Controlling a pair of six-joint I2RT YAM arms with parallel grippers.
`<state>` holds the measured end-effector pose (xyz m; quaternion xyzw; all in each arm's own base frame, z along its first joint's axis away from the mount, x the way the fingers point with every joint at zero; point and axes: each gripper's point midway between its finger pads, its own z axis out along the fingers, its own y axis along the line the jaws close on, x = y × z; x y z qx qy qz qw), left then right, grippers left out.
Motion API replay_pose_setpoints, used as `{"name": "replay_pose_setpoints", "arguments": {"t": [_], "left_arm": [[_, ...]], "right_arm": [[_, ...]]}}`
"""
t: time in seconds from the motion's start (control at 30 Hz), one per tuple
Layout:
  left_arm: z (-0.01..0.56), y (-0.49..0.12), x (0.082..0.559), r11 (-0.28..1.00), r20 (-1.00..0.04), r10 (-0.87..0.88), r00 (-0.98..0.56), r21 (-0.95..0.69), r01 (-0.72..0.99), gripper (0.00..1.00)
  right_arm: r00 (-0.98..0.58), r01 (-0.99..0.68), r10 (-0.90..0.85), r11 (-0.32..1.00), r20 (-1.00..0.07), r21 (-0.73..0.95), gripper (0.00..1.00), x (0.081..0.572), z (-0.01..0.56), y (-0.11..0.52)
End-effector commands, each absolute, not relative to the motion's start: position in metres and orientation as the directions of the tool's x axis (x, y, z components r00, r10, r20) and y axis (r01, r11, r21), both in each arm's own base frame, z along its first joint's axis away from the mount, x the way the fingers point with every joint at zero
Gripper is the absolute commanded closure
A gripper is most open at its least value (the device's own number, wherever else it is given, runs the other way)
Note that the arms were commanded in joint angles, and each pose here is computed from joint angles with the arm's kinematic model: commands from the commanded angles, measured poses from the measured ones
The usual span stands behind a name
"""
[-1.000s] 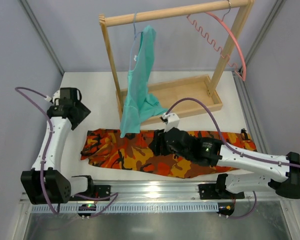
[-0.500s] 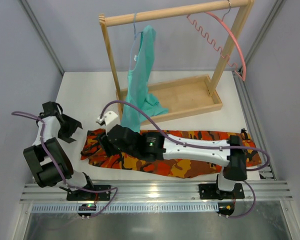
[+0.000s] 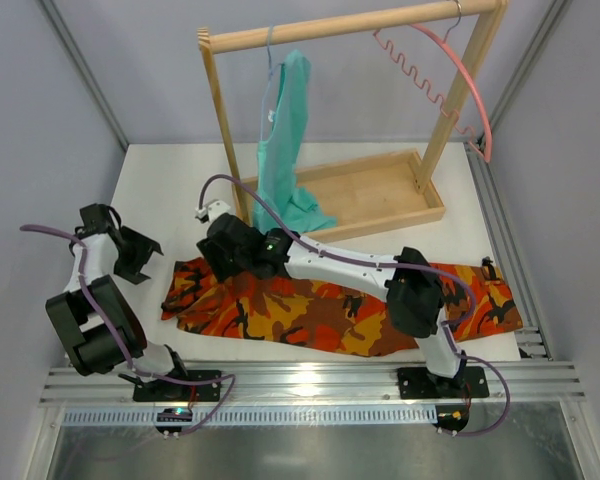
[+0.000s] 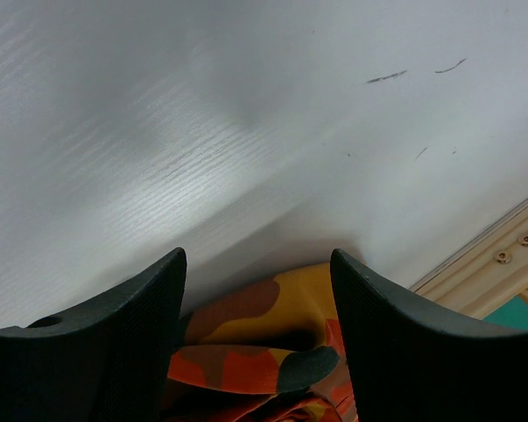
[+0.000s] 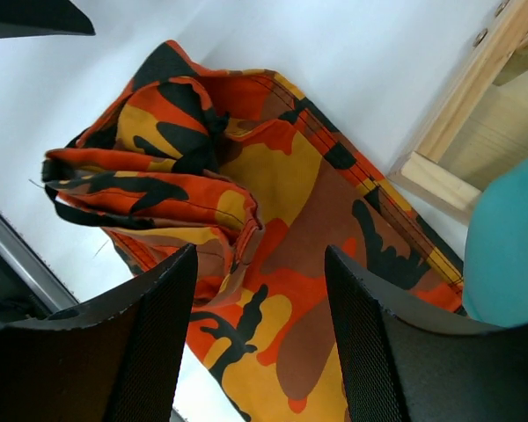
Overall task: Place the trousers on the hanger
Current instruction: Fold the trousers
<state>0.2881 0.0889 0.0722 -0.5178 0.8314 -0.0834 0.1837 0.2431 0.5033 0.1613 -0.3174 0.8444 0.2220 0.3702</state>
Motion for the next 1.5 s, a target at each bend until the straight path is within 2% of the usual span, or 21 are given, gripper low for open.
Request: {"name": "replay_pose_setpoints", "arguments": {"t": [0.0, 0.27, 0.5, 0.53, 0.63, 0.67, 0.73, 0.9, 0.97, 1.2, 1.47], "left_arm": [[0.077, 0.092, 0.292, 0.462, -0.251, -0.885, -0.393, -0.360, -0.810, 0.33], [0.076, 0.090, 0.292, 0.467, -0.251, -0.883, -0.397, -0.374, -0.801, 0.33], [0.075, 0.088, 0.292, 0.458, -0.250, -0.887, -0.388, -0.386, -0.800, 0.34], [0.074, 0.087, 0.293, 0.461, -0.250, -0.886, -0.390, -0.388, -0.798, 0.33], [0.070, 0.087, 0.291, 0.460, -0.246, -0.887, -0.391, -0.382, -0.802, 0.34], [0.068, 0.087, 0.291, 0.457, -0.243, -0.888, -0.390, -0.386, -0.801, 0.34], [0.068, 0.084, 0.293, 0.463, -0.240, -0.886, -0.397, -0.401, -0.791, 0.34], [0.076, 0.081, 0.300, 0.492, -0.271, -0.870, -0.413, -0.404, -0.771, 0.34], [0.078, 0.082, 0.299, 0.486, -0.280, -0.872, -0.401, -0.393, -0.781, 0.34], [0.076, 0.074, 0.302, 0.492, -0.286, -0.868, -0.405, -0.384, -0.781, 0.34], [0.069, 0.051, 0.308, 0.558, -0.293, -0.828, -0.478, -0.342, -0.757, 0.34]], "right_arm": [[-0.543, -0.719, -0.363, 0.668, -0.757, 0.195, 0.37, 0.237, 0.159, 0.518], [-0.595, -0.707, -0.340, 0.652, -0.729, 0.273, 0.38, 0.238, 0.130, 0.529], [-0.649, -0.638, -0.317, 0.722, -0.692, 0.268, 0.48, 0.241, 0.103, 0.515], [-0.654, -0.624, -0.309, 0.736, -0.691, 0.261, 0.57, 0.244, 0.101, 0.511], [-0.677, -0.578, -0.279, 0.774, -0.681, 0.257, 0.74, 0.252, 0.098, 0.502], [-0.681, -0.570, -0.275, 0.781, -0.679, 0.256, 0.86, 0.252, 0.098, 0.500], [-0.692, -0.528, -0.240, 0.811, -0.681, 0.252, 0.95, 0.254, 0.101, 0.489], [-0.722, -0.430, -0.146, 0.860, -0.676, 0.274, 0.96, 0.242, 0.100, 0.445], [-0.725, -0.393, -0.072, 0.860, -0.685, 0.325, 0.96, 0.239, 0.116, 0.435], [-0.757, -0.318, 0.007, 0.869, -0.653, 0.379, 0.96, 0.218, 0.112, 0.404], [-0.754, -0.148, 0.118, 0.928, -0.647, 0.341, 0.96, 0.213, 0.116, 0.355]]}}
